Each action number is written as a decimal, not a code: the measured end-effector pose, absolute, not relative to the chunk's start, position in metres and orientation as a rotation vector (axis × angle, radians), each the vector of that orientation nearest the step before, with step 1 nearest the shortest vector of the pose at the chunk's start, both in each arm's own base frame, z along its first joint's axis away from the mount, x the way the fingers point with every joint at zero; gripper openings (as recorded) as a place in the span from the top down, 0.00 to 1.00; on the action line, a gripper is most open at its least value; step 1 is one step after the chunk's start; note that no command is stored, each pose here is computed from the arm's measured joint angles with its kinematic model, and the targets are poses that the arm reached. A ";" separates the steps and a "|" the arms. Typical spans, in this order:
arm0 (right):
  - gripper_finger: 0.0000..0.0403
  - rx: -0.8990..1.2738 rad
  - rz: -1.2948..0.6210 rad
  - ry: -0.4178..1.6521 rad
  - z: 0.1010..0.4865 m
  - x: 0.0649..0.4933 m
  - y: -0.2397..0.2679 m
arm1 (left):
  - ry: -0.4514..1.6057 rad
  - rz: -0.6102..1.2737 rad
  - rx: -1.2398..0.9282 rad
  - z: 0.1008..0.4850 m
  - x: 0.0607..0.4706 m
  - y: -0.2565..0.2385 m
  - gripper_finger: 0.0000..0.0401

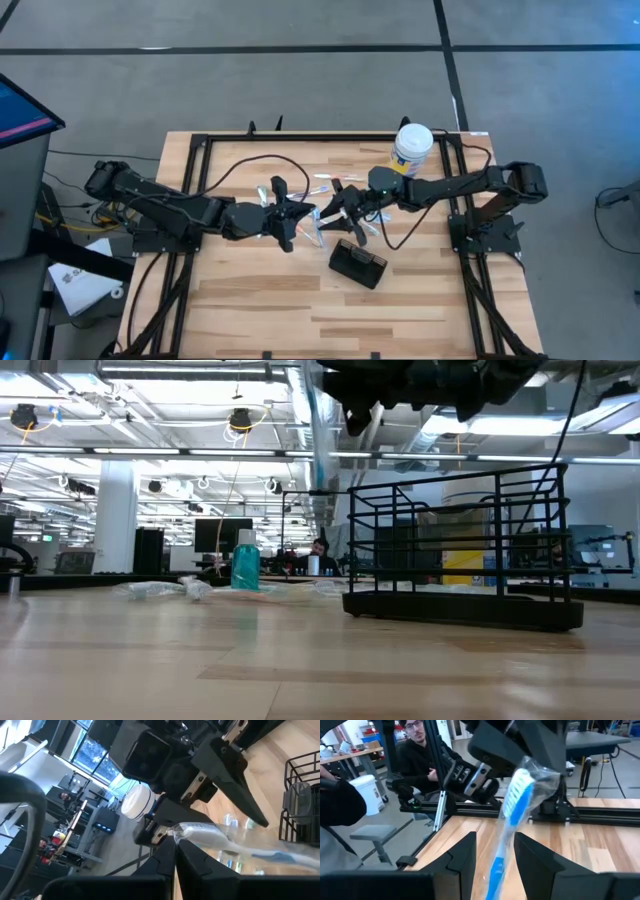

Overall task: Pick & Place toothbrushing station
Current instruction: Put the top blue toothbrush into the mesh organizer

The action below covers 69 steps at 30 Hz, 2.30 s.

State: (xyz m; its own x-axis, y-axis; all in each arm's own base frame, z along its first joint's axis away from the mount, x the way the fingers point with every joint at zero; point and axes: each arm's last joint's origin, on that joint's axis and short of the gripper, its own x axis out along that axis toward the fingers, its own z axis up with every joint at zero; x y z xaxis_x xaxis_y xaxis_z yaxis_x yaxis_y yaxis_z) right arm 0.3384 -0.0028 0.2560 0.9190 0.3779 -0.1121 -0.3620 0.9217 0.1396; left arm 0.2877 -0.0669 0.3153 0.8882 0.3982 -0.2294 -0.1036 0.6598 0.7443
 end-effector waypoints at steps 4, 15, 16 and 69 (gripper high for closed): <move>0.69 0.109 0.387 0.116 0.258 0.339 -0.001 | 0.394 0.293 0.803 0.315 0.288 -0.067 1.00; 0.69 0.105 0.347 0.103 0.259 0.339 -0.003 | 0.392 0.292 0.802 0.315 0.288 -0.067 1.00; 0.69 0.105 0.347 0.103 0.259 0.339 -0.003 | 0.391 0.292 0.802 0.316 0.288 -0.067 1.00; 0.99 0.078 0.366 0.121 0.245 0.354 -0.006 | 0.421 0.438 0.808 0.317 0.286 -0.063 0.93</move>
